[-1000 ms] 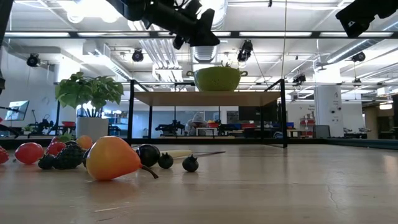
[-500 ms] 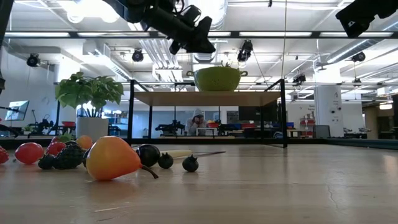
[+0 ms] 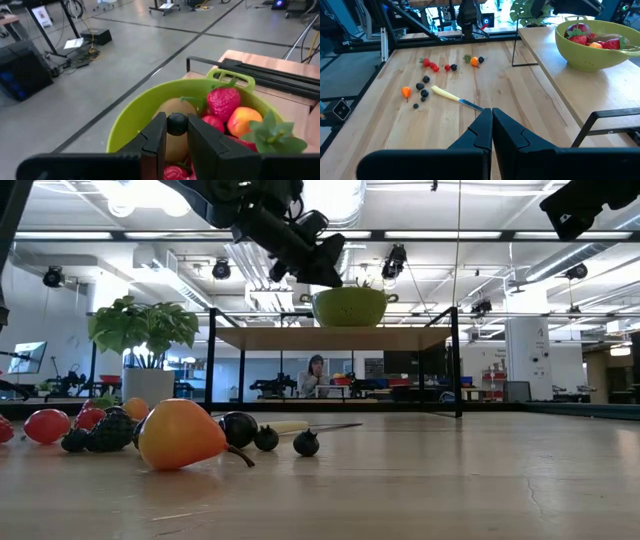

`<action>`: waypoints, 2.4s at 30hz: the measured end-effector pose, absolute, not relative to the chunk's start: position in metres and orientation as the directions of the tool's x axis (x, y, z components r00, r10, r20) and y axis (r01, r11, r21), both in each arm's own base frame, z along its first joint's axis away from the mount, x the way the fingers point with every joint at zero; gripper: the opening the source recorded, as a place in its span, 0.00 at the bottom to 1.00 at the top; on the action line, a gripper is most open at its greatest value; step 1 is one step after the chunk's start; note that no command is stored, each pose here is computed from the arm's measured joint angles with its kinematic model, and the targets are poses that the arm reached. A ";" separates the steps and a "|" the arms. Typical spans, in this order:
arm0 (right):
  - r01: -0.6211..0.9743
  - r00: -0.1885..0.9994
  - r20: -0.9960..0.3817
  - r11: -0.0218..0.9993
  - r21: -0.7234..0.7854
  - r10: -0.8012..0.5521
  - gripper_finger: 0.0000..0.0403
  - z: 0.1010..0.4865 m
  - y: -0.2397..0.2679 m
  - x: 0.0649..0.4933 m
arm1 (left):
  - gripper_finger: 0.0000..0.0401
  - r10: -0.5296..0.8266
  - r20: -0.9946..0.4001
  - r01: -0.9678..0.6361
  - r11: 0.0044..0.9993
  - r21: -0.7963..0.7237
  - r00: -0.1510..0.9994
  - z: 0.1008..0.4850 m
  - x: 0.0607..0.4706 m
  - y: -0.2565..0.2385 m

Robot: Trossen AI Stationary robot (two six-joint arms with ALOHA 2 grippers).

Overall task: Pick & Place Fruit
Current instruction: Put the blueberry into the strainer bowl

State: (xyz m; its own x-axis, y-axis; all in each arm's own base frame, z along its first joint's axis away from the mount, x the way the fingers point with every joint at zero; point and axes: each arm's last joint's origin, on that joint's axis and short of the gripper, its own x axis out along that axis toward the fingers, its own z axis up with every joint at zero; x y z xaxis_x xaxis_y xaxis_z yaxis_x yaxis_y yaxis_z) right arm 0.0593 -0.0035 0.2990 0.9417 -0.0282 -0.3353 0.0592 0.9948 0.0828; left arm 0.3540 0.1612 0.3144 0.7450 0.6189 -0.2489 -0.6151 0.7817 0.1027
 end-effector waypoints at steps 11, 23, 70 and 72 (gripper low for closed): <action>0.059 0.942 -0.335 0.995 0.083 -0.028 0.02 0.299 -0.004 0.059 | 0.17 0.587 -0.326 -0.588 0.802 0.106 0.741 0.306 0.353 0.161; 0.059 0.942 -0.335 0.995 0.083 -0.028 0.02 0.299 -0.004 0.059 | 0.38 0.588 -0.327 -0.567 0.807 0.167 0.740 0.307 0.352 0.160; 0.059 0.942 -0.335 0.995 0.083 -0.028 0.02 0.299 -0.004 0.059 | 0.42 -0.039 -0.837 0.235 0.966 0.108 0.546 0.296 0.274 -0.103; 0.059 0.942 -0.335 0.995 0.083 -0.028 0.02 0.299 -0.004 0.059 | 0.42 -0.049 -0.856 0.244 0.965 0.092 0.515 0.283 0.268 -0.112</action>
